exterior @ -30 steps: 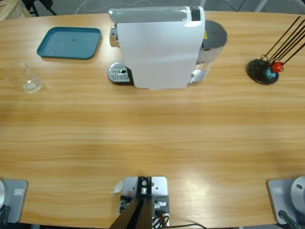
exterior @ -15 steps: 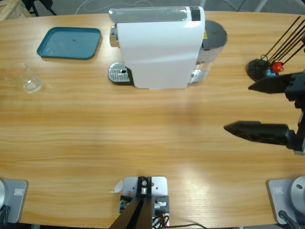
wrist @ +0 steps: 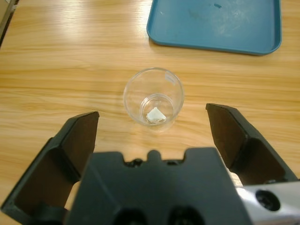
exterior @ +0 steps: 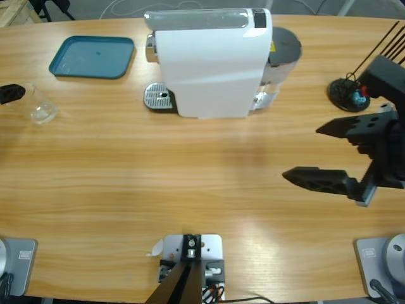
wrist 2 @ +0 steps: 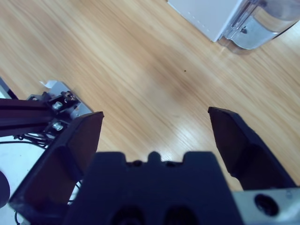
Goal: Pour coffee
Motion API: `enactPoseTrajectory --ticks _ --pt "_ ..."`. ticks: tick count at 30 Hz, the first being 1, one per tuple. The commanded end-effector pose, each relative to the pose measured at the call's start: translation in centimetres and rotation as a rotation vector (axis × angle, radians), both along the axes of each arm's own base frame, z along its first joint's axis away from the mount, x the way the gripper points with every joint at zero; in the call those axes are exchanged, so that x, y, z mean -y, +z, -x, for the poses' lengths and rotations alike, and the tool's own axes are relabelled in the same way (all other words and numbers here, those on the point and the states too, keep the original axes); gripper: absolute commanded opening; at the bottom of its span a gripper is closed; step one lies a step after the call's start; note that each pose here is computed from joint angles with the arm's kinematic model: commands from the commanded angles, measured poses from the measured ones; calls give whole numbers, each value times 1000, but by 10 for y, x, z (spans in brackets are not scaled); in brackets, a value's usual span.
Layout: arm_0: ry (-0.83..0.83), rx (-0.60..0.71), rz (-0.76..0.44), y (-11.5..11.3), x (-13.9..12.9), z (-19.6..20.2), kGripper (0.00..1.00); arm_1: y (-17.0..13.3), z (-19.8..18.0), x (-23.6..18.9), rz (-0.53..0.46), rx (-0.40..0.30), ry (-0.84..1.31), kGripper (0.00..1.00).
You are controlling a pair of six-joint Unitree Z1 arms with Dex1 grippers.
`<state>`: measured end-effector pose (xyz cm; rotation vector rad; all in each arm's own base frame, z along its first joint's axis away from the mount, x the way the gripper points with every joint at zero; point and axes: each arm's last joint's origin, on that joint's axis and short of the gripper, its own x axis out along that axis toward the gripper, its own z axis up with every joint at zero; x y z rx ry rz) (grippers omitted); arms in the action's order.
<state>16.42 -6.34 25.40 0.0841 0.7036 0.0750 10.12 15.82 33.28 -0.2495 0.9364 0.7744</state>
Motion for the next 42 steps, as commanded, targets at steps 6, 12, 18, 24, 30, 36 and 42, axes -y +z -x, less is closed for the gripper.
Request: enactPoseTrajectory --ticks 6,12,18,24,30,36,42 --pt "-3 -78 -19 -32 -4 -20 1000 -32 -17 -32 67 -60 7 1000" --pt "-14 -88 -4 -41 0 -30 1000 -41 -22 -40 81 -71 7 1000" --pt "-4 -115 -9 -52 -1 -34 1000 -45 -24 -44 84 -76 9 1000" --pt "6 -120 -9 -58 -3 -43 1000 -48 -24 -44 83 -71 8 1000" --pt "2 -125 -15 -64 -2 -47 1000 -57 -23 -42 100 -89 10 1000" --pt "6 -119 -14 -69 -2 -49 1000 -58 -21 -40 100 -94 11 1000" --pt "2 -134 -20 -77 -2 -51 660 -55 -16 -32 93 -90 12 1000"
